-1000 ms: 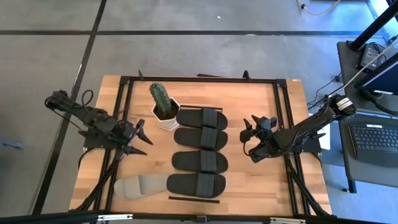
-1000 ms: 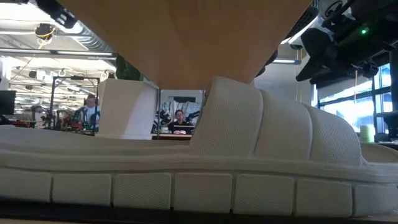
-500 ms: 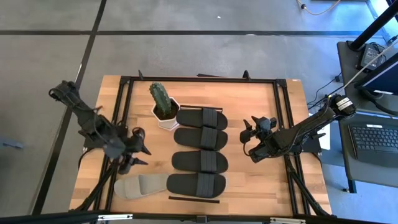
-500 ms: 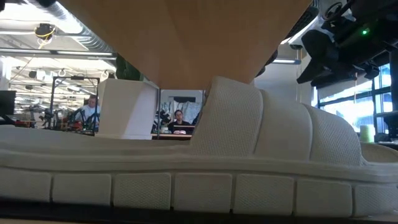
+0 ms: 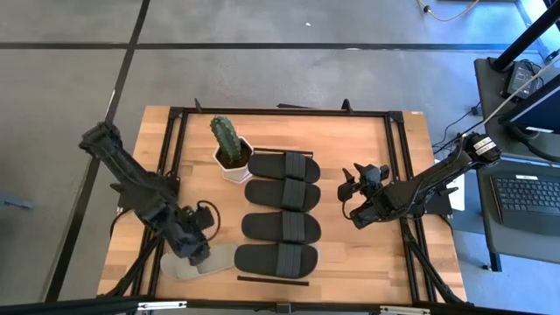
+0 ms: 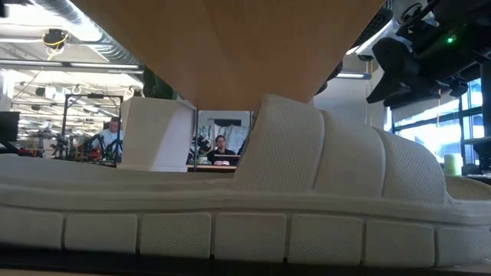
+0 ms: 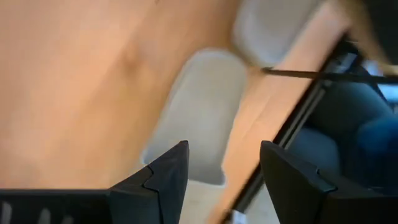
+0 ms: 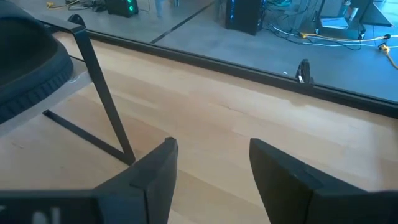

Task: Pick and place slides into the shelf
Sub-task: Put the gray slide under the shelf

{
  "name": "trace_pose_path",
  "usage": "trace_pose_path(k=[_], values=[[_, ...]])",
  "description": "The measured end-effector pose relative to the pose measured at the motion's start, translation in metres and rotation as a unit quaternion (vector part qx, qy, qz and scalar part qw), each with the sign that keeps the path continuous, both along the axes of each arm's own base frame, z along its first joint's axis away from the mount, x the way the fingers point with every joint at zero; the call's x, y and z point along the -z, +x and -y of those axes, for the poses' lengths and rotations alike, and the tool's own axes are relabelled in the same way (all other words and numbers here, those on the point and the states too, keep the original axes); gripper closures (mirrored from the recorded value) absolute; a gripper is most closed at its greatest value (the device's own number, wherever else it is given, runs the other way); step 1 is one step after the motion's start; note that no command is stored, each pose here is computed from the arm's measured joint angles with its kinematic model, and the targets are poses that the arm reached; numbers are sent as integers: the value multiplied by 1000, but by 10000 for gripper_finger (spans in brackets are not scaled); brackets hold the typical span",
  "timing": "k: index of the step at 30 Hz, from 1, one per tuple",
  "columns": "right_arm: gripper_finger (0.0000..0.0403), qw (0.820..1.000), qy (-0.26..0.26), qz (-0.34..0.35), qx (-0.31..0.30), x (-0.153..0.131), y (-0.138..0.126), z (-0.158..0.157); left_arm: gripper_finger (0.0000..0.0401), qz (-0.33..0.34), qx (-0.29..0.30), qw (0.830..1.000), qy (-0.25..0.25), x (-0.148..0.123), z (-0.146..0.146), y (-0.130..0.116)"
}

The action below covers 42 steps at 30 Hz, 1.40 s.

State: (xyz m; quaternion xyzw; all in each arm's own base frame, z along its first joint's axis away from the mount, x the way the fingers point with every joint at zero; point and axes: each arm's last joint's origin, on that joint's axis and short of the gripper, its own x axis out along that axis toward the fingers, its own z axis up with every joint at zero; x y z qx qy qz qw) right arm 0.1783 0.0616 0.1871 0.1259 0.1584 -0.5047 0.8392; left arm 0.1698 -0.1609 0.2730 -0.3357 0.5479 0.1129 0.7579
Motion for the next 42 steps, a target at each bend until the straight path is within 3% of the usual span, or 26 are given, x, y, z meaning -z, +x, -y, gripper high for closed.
trace_pose_path(k=[5,11,16,25,35,42], values=[[202,1000,0,0,0,0,0,0,213,-120,-116,984,-57,24,12,11],[202,1000,1,2,0,0,0,0,214,-262,-160,948,-78,53,18,24],[202,1000,2,4,0,0,1,0,214,-275,-184,941,-70,55,21,34],[202,1000,-1,-2,-4,0,1,0,214,-339,-236,910,-40,70,28,36],[202,1000,-6,-9,-10,0,2,-1,214,-337,-258,906,-16,80,33,36],[202,1000,-6,-8,-10,0,2,-1,214,-368,-279,887,-8,79,31,31]])
